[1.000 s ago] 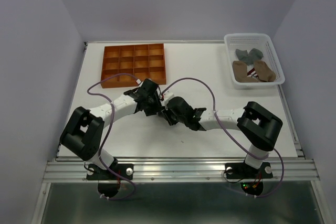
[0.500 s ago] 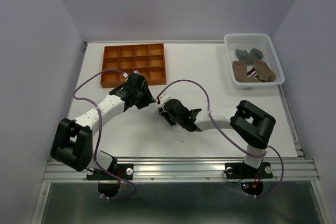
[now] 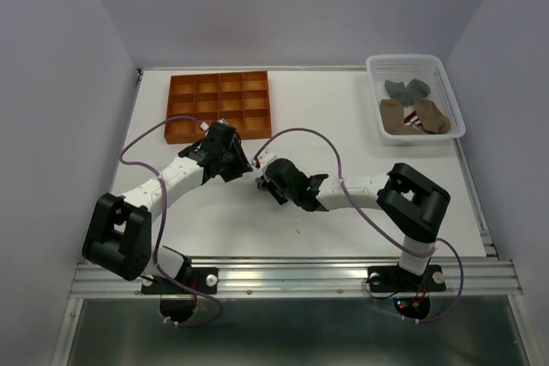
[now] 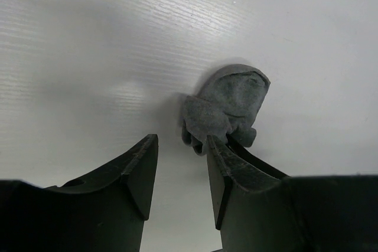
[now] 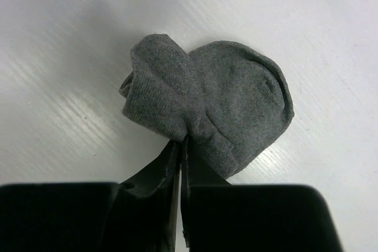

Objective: Roll the socks

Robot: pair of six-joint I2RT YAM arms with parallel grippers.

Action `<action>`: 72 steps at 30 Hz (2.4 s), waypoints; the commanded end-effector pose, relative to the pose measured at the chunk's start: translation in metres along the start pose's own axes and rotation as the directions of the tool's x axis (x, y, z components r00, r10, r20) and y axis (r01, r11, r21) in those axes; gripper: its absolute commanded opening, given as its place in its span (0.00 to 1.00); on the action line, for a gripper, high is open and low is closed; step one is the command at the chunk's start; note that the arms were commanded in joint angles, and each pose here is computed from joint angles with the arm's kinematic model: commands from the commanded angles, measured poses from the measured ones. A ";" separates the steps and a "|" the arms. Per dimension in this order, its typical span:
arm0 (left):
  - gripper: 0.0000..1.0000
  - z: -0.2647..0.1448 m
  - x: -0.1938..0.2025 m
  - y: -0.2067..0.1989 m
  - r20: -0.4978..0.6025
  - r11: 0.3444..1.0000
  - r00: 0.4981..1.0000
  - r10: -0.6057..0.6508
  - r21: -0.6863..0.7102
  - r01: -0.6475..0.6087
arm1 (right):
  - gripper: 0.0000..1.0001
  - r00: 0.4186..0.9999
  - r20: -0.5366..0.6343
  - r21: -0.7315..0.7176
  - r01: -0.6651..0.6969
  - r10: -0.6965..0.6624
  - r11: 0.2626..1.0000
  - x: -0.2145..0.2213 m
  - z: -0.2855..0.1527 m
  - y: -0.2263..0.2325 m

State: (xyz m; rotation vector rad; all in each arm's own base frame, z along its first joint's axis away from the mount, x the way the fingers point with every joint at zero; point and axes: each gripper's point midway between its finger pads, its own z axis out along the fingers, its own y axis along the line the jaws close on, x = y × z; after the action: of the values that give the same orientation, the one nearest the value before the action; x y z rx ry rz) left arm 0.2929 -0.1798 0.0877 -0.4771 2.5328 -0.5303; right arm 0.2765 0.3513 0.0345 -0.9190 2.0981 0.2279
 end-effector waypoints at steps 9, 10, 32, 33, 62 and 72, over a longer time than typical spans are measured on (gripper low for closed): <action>0.50 -0.007 0.006 0.006 -0.003 1.000 1.000 0.026 0.016 -0.026 | 0.01 0.966 -0.193 -0.212 -0.213 0.173 0.954 -0.010 -0.014 0.043; 0.50 -0.008 0.006 0.006 0.000 0.999 1.000 0.027 0.020 -0.027 | 0.01 0.951 -0.227 -0.254 -0.264 0.208 0.931 -0.011 -0.016 0.049; 0.50 -0.035 0.009 0.021 0.070 0.999 0.997 0.023 0.044 -0.026 | 0.01 0.743 -0.551 -0.467 -0.652 0.380 0.597 -0.024 -0.022 0.056; 0.50 -0.035 0.010 0.021 0.070 0.998 0.997 0.029 0.050 -0.033 | 0.01 0.731 -0.557 -0.455 -0.666 0.395 0.591 -0.025 -0.020 0.052; 0.57 0.017 0.039 -0.010 -0.076 0.983 0.990 0.120 0.151 -0.107 | 0.01 0.561 -0.698 -0.421 -0.824 0.445 0.378 -0.021 -0.001 0.031; 0.34 0.031 0.033 -0.007 -0.071 0.991 0.992 0.104 0.095 -0.097 | 0.19 0.636 -0.647 -0.484 -0.769 0.421 0.418 -0.027 -0.004 0.028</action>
State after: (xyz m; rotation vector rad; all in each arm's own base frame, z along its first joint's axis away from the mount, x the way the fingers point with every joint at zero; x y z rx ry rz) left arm 0.2670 -0.2021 0.0413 -0.3041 2.6285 -0.6308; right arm 0.2565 0.3810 0.0411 -0.4695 2.8443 1.5082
